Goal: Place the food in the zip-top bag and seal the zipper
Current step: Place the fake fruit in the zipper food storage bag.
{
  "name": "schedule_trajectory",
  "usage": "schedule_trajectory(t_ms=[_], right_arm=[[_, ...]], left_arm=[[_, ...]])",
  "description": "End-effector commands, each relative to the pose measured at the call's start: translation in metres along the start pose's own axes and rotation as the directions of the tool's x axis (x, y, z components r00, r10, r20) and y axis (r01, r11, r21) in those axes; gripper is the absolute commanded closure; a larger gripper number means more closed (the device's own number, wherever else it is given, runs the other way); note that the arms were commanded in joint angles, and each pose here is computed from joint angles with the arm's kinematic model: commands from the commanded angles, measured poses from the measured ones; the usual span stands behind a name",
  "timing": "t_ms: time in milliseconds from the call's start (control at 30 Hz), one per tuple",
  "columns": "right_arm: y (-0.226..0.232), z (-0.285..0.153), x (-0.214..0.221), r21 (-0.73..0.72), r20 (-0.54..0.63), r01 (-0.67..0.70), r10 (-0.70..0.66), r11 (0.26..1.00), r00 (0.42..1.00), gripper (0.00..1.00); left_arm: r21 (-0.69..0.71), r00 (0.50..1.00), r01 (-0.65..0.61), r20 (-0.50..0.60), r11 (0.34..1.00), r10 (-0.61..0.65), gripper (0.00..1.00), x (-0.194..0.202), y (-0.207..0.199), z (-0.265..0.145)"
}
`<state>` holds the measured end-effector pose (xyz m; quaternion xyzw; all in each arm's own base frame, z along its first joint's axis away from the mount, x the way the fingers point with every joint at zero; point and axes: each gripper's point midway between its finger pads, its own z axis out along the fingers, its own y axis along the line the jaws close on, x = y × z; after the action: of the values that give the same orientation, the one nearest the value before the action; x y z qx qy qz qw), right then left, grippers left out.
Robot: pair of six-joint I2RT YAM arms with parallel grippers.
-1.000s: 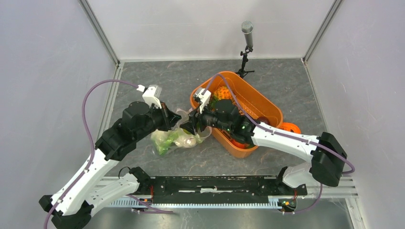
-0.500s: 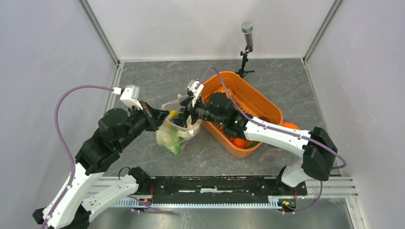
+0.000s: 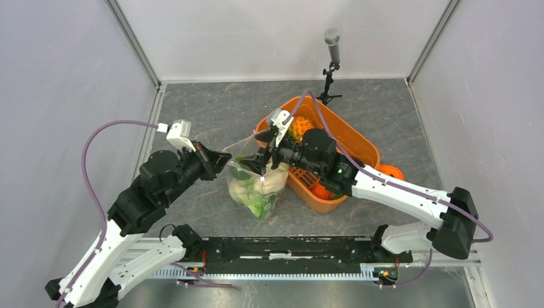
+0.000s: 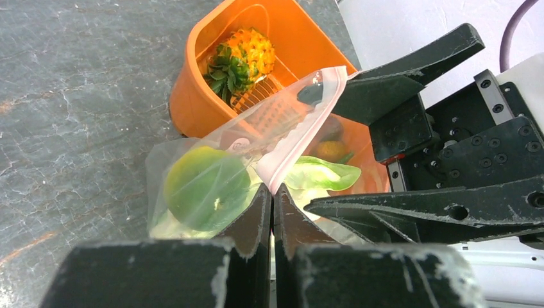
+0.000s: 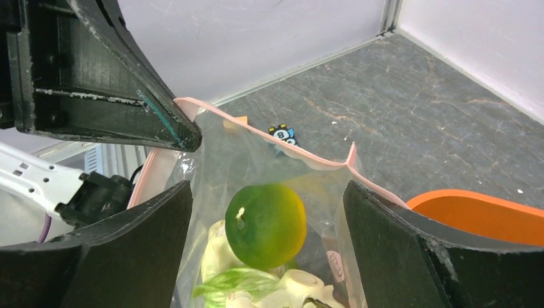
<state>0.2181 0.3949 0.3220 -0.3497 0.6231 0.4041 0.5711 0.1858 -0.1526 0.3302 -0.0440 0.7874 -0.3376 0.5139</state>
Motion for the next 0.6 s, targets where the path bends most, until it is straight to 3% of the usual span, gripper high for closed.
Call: schedule_trajectory(t_ms=[0, 167, 333, 400, 467, 567], right_arm=[[0.013, -0.003, -0.02, -0.088, -0.005, 0.012, -0.012, 0.996, 1.0, 0.08], [0.053, -0.019, -0.058, -0.3, 0.152, 0.034, 0.013, 0.953, 0.988, 0.02], [0.082, -0.017, -0.081, -0.496, 0.15, 0.004, 0.081, 0.868, 0.985, 0.02], [0.071, -0.006, -0.079, -0.443, 0.155, 0.0, 0.076, 0.897, 0.985, 0.02], [0.044, 0.012, -0.068, -0.297, 0.108, -0.022, 0.056, 0.955, 0.993, 0.02], [0.023, 0.031, -0.049, -0.199, 0.002, -0.019, 0.019, 0.98, 1.0, 0.06]], left_arm=[[-0.09, 0.99, 0.022, 0.14, 0.996, -0.009, 0.98, -0.028, 0.017, -0.004], [-0.135, 0.974, 0.025, 0.227, 0.991, 0.006, 0.98, -0.048, 0.027, -0.029], [-0.15, 0.967, 0.028, 0.255, 0.988, 0.011, 0.98, -0.055, 0.031, -0.044], [-0.132, 0.974, -0.003, 0.226, 0.991, 0.033, 0.98, -0.051, 0.027, -0.04], [-0.101, 0.98, -0.018, 0.196, 0.995, 0.037, 0.98, -0.047, 0.019, -0.034], [-0.036, 0.985, -0.033, 0.169, 0.999, 0.039, 0.98, -0.042, 0.006, -0.027]])
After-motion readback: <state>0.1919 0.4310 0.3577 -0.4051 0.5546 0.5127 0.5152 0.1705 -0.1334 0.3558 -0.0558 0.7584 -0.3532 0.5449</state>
